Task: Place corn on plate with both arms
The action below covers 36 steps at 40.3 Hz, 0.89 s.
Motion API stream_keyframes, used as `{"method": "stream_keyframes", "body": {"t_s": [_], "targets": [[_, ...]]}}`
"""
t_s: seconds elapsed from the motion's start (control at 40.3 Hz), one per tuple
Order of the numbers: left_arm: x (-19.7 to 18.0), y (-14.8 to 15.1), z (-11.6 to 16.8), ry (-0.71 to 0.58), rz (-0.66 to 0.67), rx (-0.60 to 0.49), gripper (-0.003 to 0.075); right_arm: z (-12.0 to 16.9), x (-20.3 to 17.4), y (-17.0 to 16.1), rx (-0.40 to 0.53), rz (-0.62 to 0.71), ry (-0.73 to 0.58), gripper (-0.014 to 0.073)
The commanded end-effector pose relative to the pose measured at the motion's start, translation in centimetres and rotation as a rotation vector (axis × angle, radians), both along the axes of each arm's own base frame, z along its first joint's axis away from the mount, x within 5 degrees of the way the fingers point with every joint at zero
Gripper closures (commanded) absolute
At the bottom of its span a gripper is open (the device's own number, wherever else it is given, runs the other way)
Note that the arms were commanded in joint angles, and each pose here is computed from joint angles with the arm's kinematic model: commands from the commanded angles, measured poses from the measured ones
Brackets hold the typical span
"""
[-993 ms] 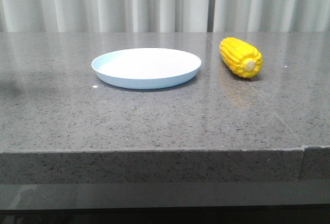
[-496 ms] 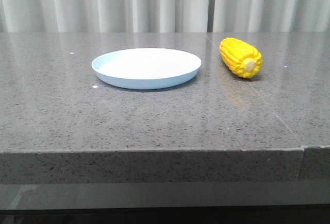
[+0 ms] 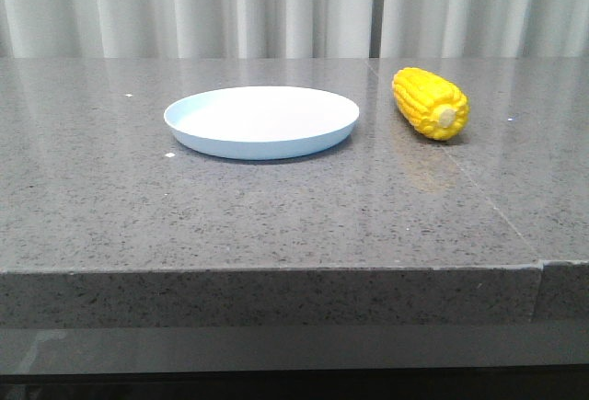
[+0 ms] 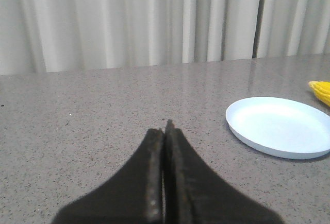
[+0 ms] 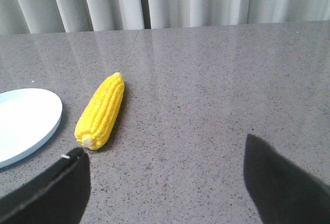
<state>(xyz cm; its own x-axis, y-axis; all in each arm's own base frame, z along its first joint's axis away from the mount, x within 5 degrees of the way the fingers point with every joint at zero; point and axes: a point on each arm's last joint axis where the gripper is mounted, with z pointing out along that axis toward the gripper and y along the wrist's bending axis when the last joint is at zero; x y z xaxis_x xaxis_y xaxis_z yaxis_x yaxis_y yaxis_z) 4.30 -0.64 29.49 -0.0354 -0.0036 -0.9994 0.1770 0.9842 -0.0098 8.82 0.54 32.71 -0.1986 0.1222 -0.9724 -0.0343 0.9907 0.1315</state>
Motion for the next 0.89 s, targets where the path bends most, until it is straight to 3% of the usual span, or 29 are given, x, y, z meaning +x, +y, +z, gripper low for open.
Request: {"method": "stream_keyframes", "body": {"t_s": [0.0, 0.248, 0.347, 0.645, 0.869], "targets": [[-0.2, 0.0, 1.5, -0.097, -0.011, -0.014, 0.0741, 1.9, 0.2, -0.2, -0.019, -0.020, -0.122, -0.0035], [-0.2, 0.0, 1.5, -0.097, -0.011, -0.014, 0.0741, 3.2, 4.3, -0.2, -0.018, -0.024, -0.062, -0.0035], [-0.2, 0.0, 1.5, -0.097, -0.011, -0.014, 0.0741, 3.8, 7.8, -0.2, -0.016, -0.019, 0.036, -0.0035], [-0.2, 0.0, 1.5, -0.097, -0.011, -0.014, 0.0741, 4.0, 17.2, 0.8, 0.106, 0.030, 0.302, -0.0035], [-0.2, 0.0, 1.5, -0.097, -0.011, -0.014, 0.0741, 2.4, 22.9, 4.3, 0.122, 0.152, 0.492, -0.0035]]}}
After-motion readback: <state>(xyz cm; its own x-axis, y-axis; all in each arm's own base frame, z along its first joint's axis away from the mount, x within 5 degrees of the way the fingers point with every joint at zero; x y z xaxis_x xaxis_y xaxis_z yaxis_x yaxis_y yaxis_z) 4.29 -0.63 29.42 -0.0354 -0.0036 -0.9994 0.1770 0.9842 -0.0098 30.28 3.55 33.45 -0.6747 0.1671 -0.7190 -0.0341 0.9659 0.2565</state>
